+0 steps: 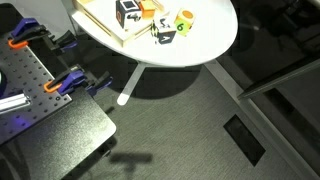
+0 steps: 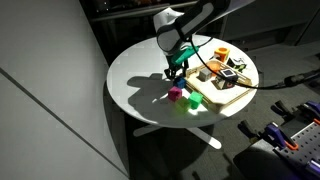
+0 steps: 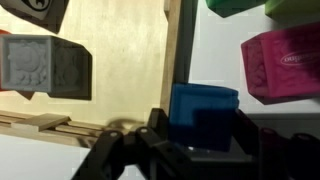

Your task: Put the blue block on the tray

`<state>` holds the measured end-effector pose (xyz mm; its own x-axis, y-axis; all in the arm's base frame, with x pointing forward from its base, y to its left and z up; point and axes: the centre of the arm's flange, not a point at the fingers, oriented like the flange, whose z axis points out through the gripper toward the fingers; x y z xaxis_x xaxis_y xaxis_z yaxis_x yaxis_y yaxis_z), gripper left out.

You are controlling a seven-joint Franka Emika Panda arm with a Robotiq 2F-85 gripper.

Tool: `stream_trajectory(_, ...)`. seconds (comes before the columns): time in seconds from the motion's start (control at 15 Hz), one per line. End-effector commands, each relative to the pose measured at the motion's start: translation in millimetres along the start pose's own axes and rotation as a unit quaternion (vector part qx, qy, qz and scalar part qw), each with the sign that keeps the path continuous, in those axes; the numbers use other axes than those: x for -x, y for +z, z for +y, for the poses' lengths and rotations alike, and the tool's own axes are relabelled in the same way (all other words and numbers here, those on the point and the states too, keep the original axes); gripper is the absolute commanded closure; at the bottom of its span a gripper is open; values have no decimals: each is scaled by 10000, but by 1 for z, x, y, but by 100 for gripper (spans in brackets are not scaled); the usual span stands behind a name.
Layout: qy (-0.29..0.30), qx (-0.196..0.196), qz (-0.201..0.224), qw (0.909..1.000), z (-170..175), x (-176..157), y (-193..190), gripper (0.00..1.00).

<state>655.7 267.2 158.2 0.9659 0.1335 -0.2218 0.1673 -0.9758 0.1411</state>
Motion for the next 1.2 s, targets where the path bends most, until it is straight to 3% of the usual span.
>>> stream_trajectory(0.0, 84, 145, -22, 9999, -4, -10, -6, 57)
stream_trajectory(0.07, 87, 141, -28, 9999, -4, -9, -9, 65)
stream_trajectory(0.33, 53, 140, -31, 9999, -6, -5, -19, 74)
stream_trajectory(0.53, 25, 116, -2, 9999, -8, -1, -27, 98)
stream_trajectory(1.13, 30, 15, 131, 9999, -5, 5, -47, 96)
